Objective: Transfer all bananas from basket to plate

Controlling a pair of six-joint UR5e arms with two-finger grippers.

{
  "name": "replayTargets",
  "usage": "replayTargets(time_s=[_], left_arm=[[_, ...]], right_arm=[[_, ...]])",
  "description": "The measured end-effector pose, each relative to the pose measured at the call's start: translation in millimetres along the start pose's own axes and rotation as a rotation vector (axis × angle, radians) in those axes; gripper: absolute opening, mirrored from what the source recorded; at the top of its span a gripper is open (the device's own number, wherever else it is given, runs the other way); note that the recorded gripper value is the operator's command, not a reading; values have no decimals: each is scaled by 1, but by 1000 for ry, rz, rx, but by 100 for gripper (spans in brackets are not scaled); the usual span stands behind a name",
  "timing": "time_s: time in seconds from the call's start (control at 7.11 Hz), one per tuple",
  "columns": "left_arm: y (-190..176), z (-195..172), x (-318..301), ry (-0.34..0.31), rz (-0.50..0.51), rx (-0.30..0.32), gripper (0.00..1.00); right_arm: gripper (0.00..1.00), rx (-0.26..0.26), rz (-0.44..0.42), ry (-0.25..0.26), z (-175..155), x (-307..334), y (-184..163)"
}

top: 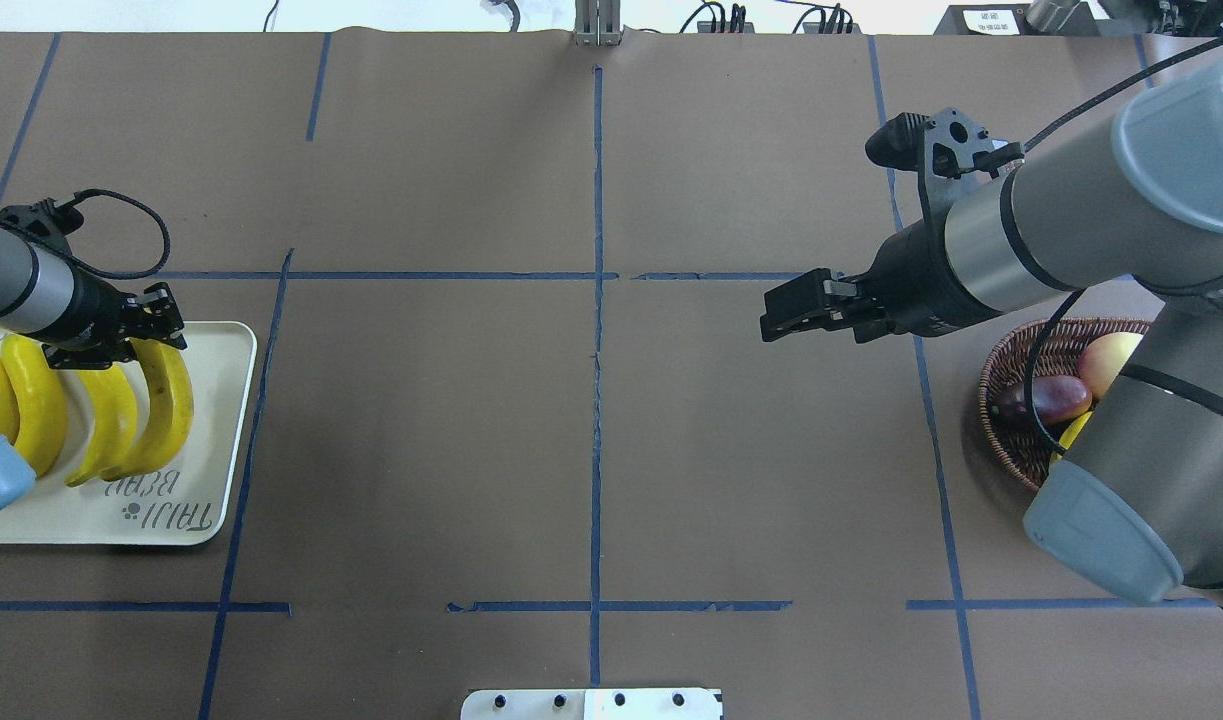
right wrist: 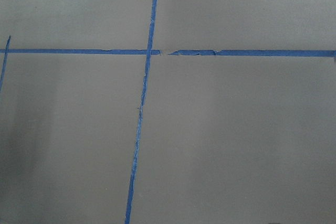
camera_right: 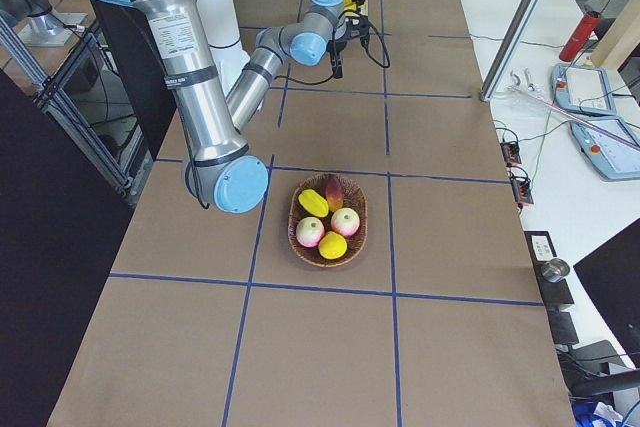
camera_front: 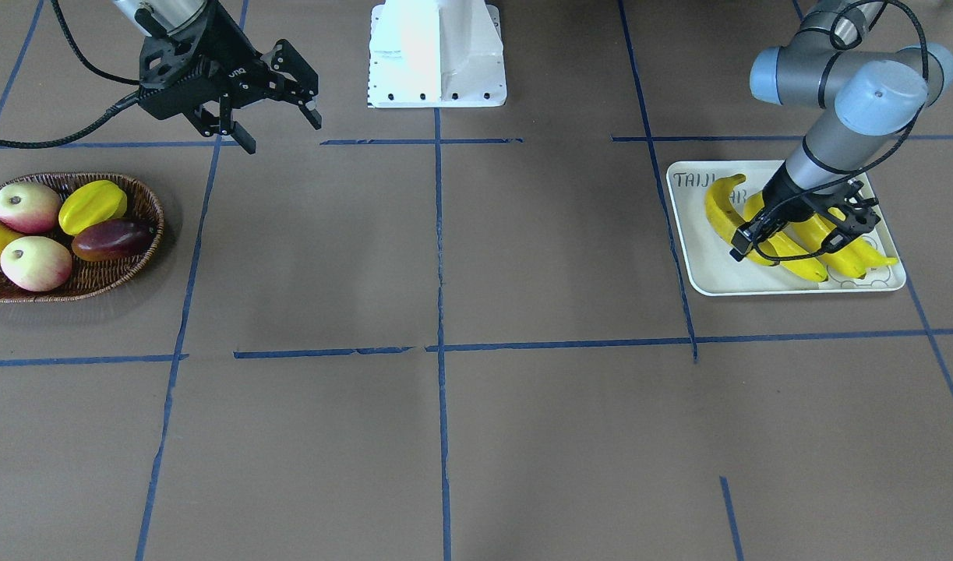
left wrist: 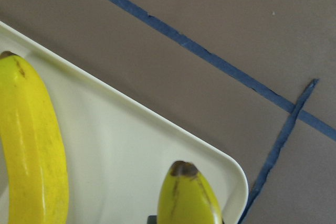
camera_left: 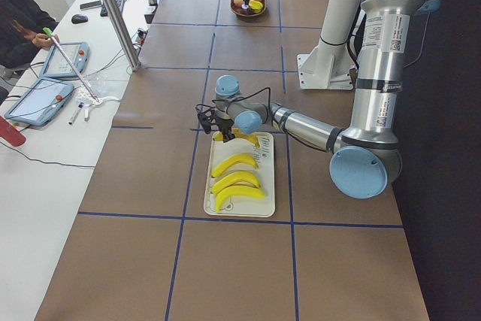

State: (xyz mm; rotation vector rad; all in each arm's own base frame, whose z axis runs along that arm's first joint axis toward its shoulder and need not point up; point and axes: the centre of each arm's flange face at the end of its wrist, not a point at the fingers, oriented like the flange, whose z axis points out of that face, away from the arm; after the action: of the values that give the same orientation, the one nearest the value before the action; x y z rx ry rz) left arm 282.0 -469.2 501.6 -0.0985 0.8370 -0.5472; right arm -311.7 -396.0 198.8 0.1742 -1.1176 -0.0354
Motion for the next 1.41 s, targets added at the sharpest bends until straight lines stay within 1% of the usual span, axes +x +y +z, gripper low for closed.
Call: replayTargets(time_s=[0.28, 0.42, 0.56, 0.7, 0.84, 0.98, 1.12, 1.27, 1.41], left_arm=[[-4, 5, -4, -13, 4, 33, 100], [-4, 4, -4, -12, 6, 37, 100], [-3, 1, -2, -5, 8, 32, 100], [-5, -7, 0, 8, 11, 24, 100], [-15, -21, -2, 21, 41, 30, 100], [-32, -39, -14, 9, 121, 52, 100], [-51, -60, -30, -33, 220, 75, 100], [-73, -85, -49, -88, 327, 89, 100], [-96, -110, -71, -143, 418, 94, 100]], right_arm=[[100, 2, -1, -1, -1, 0, -1], [100, 4, 0, -1, -2, 0, -1], [100, 9, 8, 8, -5, 3, -5], [100, 17, 26, 37, -13, 13, -15], [100, 18, 25, 79, -21, 29, -26], [100, 9, -6, 136, -28, 50, -36], [100, -11, -58, 204, -35, 76, -45], [100, -29, -118, 271, -47, 115, -56], [100, -52, -157, 320, -65, 169, -72]])
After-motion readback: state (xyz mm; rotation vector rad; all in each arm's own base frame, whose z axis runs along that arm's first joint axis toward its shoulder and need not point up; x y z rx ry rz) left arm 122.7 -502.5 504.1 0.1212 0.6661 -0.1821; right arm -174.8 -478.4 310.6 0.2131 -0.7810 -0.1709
